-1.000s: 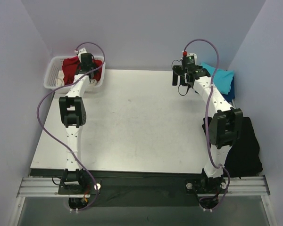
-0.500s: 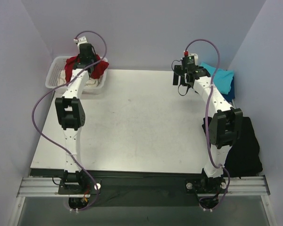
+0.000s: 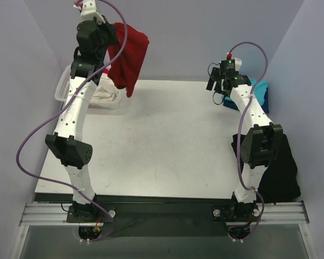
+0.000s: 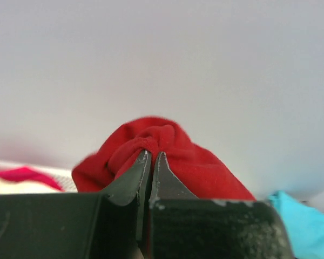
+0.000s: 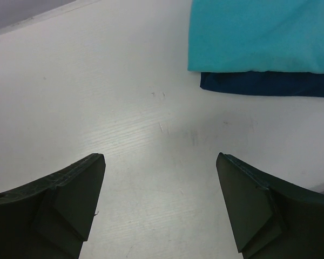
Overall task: Fold and stack the t-shirts
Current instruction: Move the tshirt to the center of the board
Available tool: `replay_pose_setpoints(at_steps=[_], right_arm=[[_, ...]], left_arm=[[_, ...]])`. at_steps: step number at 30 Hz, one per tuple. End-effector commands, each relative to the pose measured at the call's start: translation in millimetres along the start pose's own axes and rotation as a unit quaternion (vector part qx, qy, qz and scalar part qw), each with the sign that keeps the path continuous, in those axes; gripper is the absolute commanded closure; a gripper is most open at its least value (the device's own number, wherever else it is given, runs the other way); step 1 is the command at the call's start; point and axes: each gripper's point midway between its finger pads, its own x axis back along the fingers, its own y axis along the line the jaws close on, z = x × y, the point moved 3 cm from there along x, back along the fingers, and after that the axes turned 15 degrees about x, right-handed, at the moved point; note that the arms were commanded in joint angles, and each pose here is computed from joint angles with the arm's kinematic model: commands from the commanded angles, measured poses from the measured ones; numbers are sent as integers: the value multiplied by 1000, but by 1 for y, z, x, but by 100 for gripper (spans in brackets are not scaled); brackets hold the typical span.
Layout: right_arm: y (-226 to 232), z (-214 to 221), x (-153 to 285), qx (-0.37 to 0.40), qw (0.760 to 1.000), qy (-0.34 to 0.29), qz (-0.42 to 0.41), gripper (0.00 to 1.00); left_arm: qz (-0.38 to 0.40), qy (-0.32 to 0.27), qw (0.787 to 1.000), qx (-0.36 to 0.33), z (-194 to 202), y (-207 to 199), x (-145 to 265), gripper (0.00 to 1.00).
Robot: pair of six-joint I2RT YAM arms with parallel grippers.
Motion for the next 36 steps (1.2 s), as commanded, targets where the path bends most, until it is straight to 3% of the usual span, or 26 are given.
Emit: replay_pose_setpoints(at_steps=[1,5,10,13,18,24,27,28,31,36], right_arm=[[5,-9,3,-18,1000,-8,-8,13],[0,-5,5,-23,1000,-5,2,13],[-9,0,8,-35,999,-1,13,13],[-15,7,12,-37,999,4,20,13],[-18,23,11,-31,999,21,26,13],[-23,31,13,-26,999,28,37,14],[-21,34,13,-24,999,32,32,14],[-20,35,12,-26,999,33,29,14],[-6,40,15,2,999,44,-1,16],[26,56,20,66,995,59,-48,33]], left_arm=[[123,-84,989,22,-81,-68,45,100],[237,-29,971,27,-68,-122,85,100],[328,74,940,61,-30,-144,115,100],[386,203,896,80,29,-142,135,100],[355,372,853,87,148,-105,160,100],[303,427,851,-47,217,-100,179,100],[223,441,866,-76,247,-75,169,100],[163,423,887,-88,249,-57,158,100],[56,382,917,-96,247,-17,140,100],[-57,327,941,-70,228,34,113,100]])
